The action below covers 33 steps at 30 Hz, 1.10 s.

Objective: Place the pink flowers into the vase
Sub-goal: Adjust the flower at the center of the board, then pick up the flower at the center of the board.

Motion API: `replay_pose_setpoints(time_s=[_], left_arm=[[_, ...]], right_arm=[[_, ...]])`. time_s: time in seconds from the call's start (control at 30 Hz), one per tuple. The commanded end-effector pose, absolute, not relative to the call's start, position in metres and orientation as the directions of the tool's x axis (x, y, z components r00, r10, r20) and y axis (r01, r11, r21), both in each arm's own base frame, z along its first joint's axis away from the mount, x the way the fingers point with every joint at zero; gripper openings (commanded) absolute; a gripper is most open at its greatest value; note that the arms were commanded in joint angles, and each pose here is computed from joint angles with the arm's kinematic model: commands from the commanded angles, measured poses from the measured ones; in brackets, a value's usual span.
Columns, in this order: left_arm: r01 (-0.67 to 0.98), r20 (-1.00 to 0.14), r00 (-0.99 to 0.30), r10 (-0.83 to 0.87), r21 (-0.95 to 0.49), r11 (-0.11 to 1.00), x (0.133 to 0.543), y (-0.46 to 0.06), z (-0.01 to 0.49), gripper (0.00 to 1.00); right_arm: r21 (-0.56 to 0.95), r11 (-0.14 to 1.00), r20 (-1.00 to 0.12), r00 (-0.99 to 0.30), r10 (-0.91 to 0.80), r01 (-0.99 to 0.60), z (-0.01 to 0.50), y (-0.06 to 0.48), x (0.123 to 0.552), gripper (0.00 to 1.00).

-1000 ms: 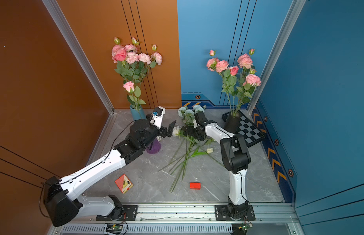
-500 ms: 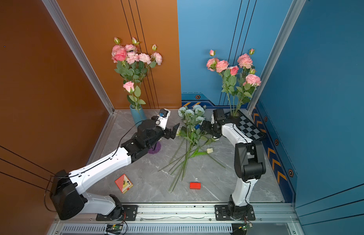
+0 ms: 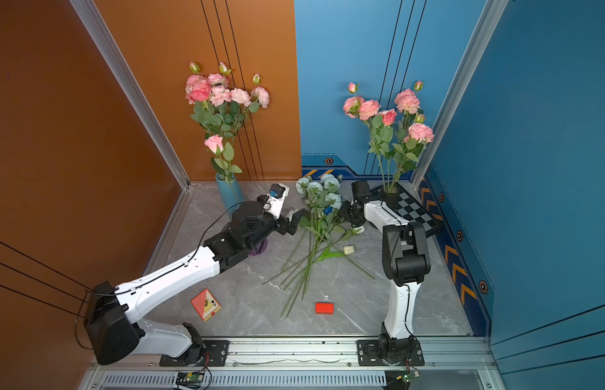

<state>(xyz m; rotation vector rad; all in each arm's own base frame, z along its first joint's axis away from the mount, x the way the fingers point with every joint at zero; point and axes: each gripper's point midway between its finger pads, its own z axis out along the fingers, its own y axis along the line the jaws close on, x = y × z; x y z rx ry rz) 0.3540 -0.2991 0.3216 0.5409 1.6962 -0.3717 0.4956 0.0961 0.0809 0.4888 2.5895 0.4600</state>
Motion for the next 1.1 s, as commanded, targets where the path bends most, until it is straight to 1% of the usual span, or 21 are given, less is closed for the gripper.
replay_pose_setpoints(time_s=[0.0,0.2,0.3,0.43,0.53,1.07], left_arm=[[0.579,-0.980,-0.138,0.142,0.036,0.815,0.350,-0.312,0.323,0.98],[0.587,-0.979,-0.138,0.149,0.040,0.809,0.346,-0.315,0.321,0.98],[0.585,-0.979,-0.138,0.151,0.042,0.810,0.347,-0.315,0.320,0.99],[0.584,-0.979,-0.138,0.150,0.042,0.811,0.347,-0.315,0.320,0.99],[0.585,-0.979,-0.136,0.150,0.043,0.810,0.346,-0.315,0.321,0.99],[0.585,-0.978,-0.140,0.158,0.047,0.810,0.345,-0.314,0.318,0.99]], right_arm=[[0.394,0.872,-0.388,-0.807,0.444,0.290,0.080,0.087,0.507,0.54],[0.392,0.872,-0.415,-0.790,0.451,0.292,0.088,0.086,0.509,0.46],[0.403,0.867,-0.397,-0.798,0.454,0.293,0.082,0.090,0.511,0.43],[0.401,0.867,-0.381,-0.806,0.453,0.297,0.073,0.095,0.513,0.42],[0.389,0.869,-0.356,-0.820,0.449,0.307,0.055,0.098,0.513,0.41],[0.376,0.867,-0.334,-0.825,0.456,0.327,0.032,0.101,0.517,0.31]])
